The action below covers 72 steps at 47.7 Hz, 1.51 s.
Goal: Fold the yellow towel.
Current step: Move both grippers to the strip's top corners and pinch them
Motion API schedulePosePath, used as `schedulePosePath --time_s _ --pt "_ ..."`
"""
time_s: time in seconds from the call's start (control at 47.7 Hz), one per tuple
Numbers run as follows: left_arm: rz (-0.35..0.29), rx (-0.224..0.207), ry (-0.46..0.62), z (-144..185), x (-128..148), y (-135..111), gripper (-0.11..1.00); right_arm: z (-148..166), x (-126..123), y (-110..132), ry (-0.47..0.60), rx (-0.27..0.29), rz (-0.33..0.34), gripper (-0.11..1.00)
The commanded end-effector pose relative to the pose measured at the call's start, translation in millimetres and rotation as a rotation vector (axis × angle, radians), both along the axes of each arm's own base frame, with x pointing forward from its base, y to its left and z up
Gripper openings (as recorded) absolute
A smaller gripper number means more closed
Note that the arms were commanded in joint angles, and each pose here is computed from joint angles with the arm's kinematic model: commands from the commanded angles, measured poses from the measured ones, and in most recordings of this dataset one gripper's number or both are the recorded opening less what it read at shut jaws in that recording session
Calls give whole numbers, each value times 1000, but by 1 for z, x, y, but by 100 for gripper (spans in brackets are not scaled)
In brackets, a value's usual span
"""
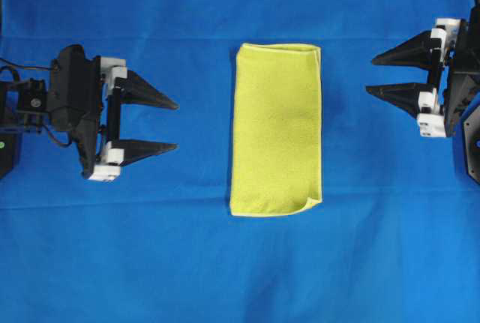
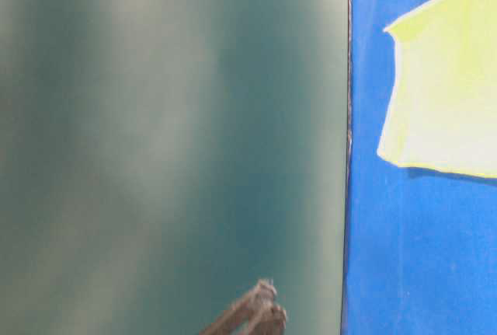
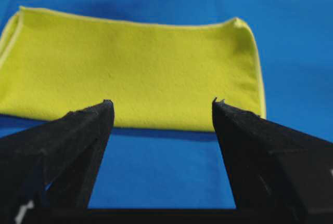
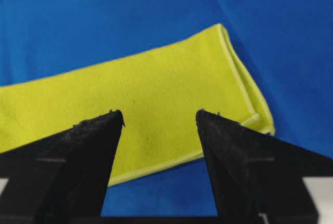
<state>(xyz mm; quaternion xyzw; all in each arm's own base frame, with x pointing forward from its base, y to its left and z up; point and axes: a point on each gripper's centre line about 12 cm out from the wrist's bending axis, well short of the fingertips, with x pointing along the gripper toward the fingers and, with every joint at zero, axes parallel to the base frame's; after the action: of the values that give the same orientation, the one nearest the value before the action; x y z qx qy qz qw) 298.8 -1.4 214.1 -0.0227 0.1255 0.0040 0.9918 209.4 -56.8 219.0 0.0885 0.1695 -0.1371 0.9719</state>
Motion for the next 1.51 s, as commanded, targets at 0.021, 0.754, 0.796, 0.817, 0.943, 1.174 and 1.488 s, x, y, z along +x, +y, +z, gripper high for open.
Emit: schedulePosePath --time_s 0.021,0.754,0.796,0.817,0.943,1.174,1.488 --pt "31 2 -37 13 16 10 73 13 7 -12 -15 -1 -45 62" --pt "300 -3 173 -62 103 127 73 -80 87 -84 382 70 -131 62" --pt "309 -5 186 -70 106 132 73 -86 89 -86 387 77 -132 62" --pt "312 -7 194 -74 107 134 73 -88 89 -87 390 80 -133 62" --pt "326 -11 217 -95 114 143 73 -105 90 -96 400 101 -148 62" --pt "357 -22 255 -119 113 157 72 -121 87 -104 431 119 -164 61" --pt "361 -14 271 -123 107 160 40 -125 86 -103 450 103 -145 16"
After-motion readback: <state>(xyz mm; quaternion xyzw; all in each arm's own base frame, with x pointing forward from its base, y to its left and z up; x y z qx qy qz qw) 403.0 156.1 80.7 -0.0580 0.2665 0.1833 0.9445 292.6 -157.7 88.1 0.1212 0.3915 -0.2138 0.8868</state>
